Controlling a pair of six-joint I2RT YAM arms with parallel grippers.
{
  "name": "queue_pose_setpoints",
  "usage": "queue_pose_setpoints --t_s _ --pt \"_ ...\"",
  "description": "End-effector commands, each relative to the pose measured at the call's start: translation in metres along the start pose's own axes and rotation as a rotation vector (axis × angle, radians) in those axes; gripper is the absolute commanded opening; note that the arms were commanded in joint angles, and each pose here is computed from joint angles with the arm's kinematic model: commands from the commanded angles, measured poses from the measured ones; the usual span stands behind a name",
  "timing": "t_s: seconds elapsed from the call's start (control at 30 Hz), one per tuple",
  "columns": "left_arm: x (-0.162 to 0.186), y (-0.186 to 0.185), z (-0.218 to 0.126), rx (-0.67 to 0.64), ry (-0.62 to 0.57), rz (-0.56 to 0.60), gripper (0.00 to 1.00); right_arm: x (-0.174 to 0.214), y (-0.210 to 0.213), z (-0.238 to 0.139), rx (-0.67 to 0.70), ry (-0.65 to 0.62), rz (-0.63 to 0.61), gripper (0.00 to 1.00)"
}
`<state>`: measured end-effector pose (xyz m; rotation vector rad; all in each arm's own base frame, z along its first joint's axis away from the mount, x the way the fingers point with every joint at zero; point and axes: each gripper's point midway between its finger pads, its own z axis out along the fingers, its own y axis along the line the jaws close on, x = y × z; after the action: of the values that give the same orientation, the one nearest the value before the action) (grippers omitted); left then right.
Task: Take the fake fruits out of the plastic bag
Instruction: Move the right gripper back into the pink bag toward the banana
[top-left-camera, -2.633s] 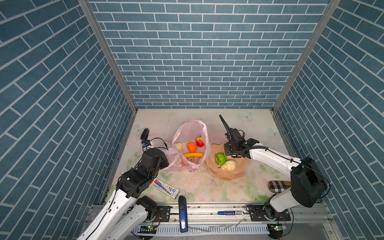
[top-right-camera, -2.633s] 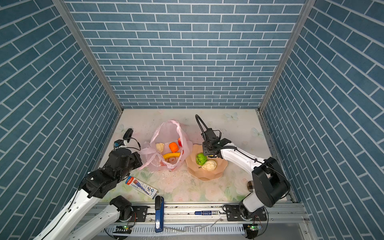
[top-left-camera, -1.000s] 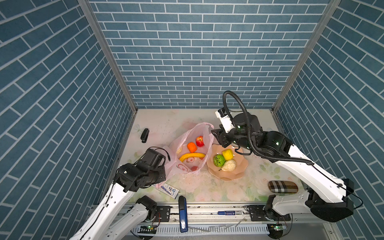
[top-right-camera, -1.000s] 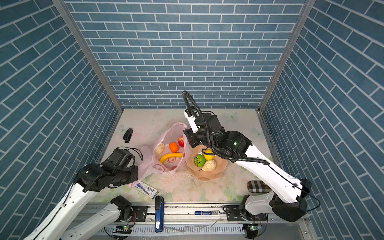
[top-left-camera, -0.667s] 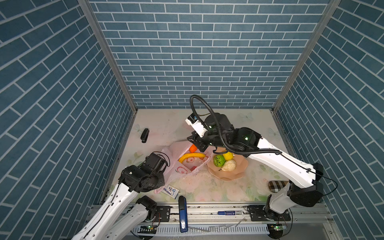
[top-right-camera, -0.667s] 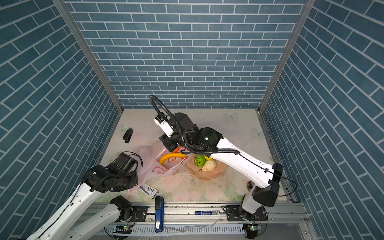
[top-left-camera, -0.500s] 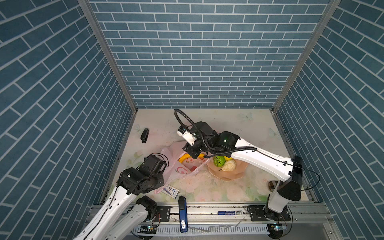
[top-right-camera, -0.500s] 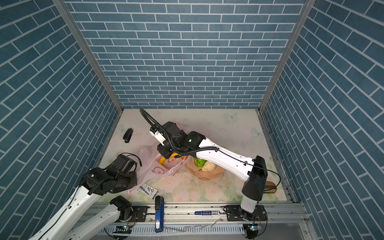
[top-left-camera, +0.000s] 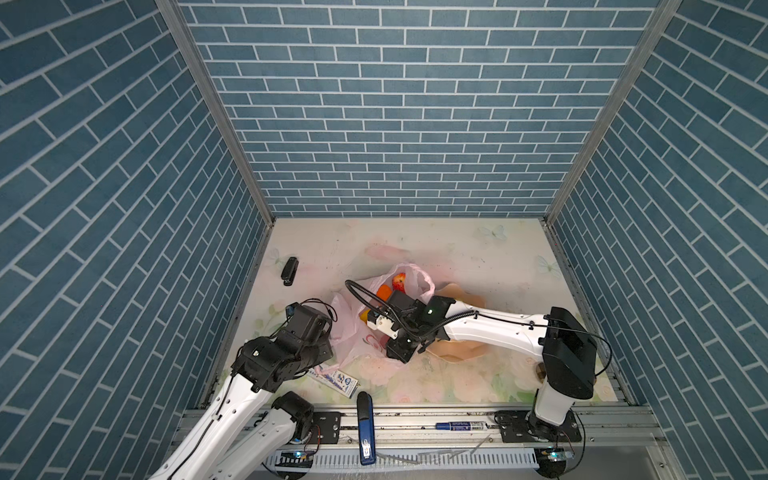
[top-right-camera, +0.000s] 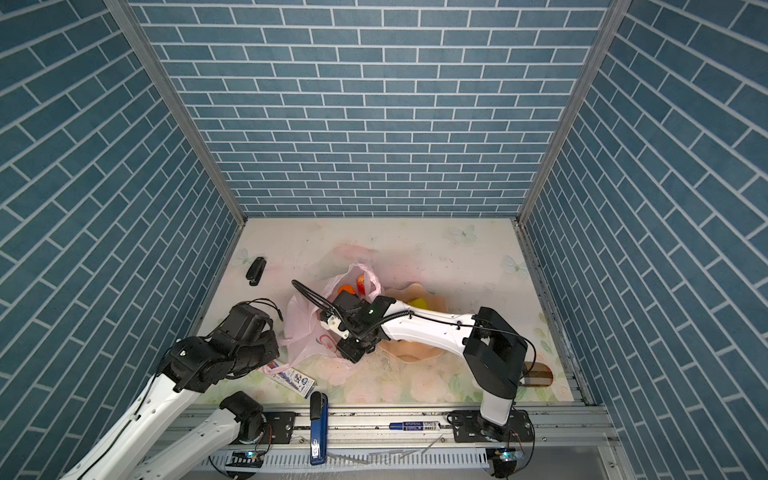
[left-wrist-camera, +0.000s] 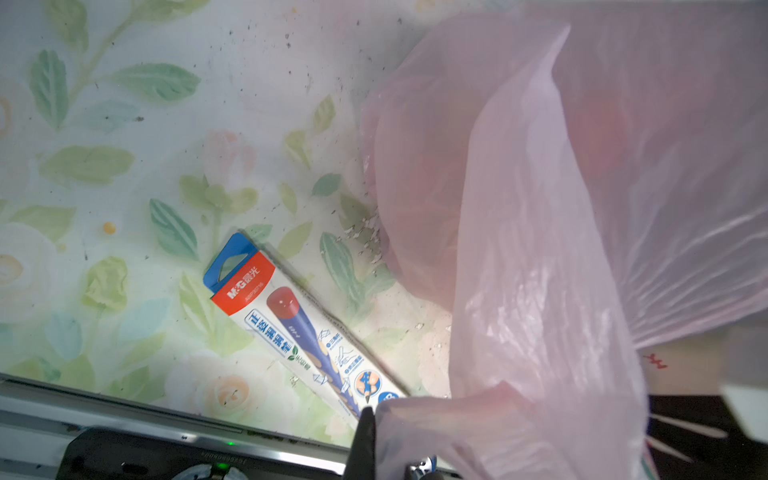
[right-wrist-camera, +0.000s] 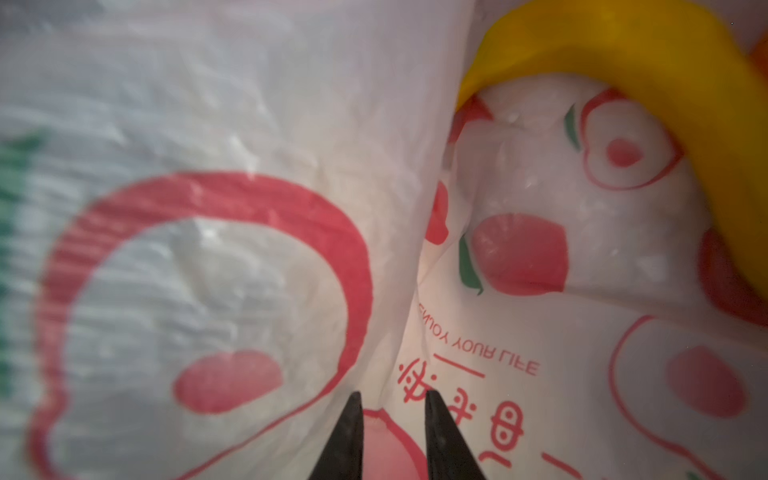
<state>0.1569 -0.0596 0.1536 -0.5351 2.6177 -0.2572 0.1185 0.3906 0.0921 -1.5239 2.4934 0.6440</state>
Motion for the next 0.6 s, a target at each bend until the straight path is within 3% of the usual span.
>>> queue_pose_setpoints --t_s 0.0,0.17,0.43,0.57 --pt "-0.009 -0.001 0.003 -0.004 -0.046 -0.032 0.01 0.026 0.014 0.009 -0.08 0.078 0.039 0.27" --pt "-0.007 0.007 0.004 -0.047 -0.046 -0.035 0.02 0.023 0.005 0.009 -0.024 0.056 0.036 0.27" --pt "0.007 0.017 0.012 -0.068 0.0 -0.051 0.01 -0.029 -0.063 -0.007 0.329 -0.126 0.123 0.34" --pt "0.009 0.022 0.01 -0.072 -0.012 -0.064 0.01 -0.052 -0.09 -0.01 0.435 -0.193 0.193 0.39"
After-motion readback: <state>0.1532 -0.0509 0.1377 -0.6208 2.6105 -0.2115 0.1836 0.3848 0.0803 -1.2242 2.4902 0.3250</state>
